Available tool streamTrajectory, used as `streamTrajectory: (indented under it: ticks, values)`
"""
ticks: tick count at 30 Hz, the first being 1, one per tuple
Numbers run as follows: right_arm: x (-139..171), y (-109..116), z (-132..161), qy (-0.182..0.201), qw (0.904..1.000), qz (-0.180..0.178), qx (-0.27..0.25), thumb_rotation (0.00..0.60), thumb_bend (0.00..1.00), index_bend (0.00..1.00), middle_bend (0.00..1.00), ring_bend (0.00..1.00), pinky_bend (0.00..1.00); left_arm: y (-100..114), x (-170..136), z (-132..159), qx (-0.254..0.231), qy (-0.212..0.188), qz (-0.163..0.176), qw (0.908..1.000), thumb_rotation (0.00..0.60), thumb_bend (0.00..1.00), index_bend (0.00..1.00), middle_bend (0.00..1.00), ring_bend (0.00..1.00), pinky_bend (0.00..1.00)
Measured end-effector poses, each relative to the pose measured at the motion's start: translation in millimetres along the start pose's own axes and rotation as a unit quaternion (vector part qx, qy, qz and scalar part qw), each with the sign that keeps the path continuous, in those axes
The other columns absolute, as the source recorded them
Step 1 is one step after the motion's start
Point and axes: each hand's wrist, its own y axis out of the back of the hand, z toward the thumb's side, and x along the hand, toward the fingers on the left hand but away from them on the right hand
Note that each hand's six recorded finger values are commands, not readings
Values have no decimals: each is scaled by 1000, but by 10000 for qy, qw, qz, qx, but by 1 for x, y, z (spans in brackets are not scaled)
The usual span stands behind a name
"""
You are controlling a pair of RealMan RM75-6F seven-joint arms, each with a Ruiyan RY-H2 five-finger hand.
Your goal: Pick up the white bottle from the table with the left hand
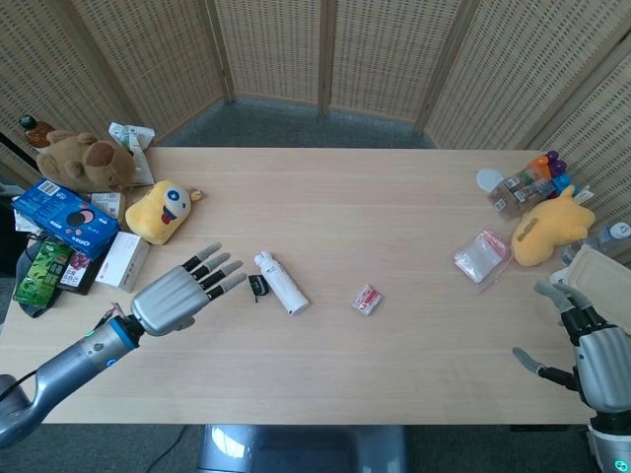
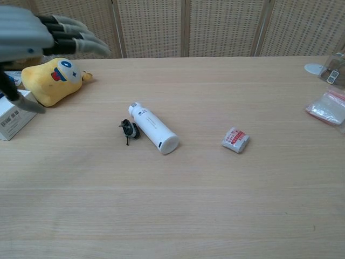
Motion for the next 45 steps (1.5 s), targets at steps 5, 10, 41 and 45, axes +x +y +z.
streamTrajectory:
  ticks: [5, 10, 41, 45]
  values:
    - [-2, 4, -2, -26, 10000, -48, -65, 600, 29, 137, 269, 206, 504, -17, 32, 13, 562, -243, -338, 9975, 600, 59, 0, 0, 0, 0]
    - [-3, 9, -5, -63, 9998, -105, -146, 600, 28, 137, 269, 206, 503, -36, 57, 24, 1030, -377, -603, 9921, 600, 57, 0, 0, 0, 0]
    - [-5, 15, -11, -144, 9993, -161, -305, 600, 28, 136, 269, 205, 504, -84, 176, 84, 726, 245, -1044, 9916, 600, 50, 1, 0, 0, 6]
    - [-6, 18, -12, -154, 9991, -207, -346, 600, 28, 137, 270, 205, 504, -86, 187, 98, 689, 289, -992, 9923, 600, 96, 315, 195, 176, 433]
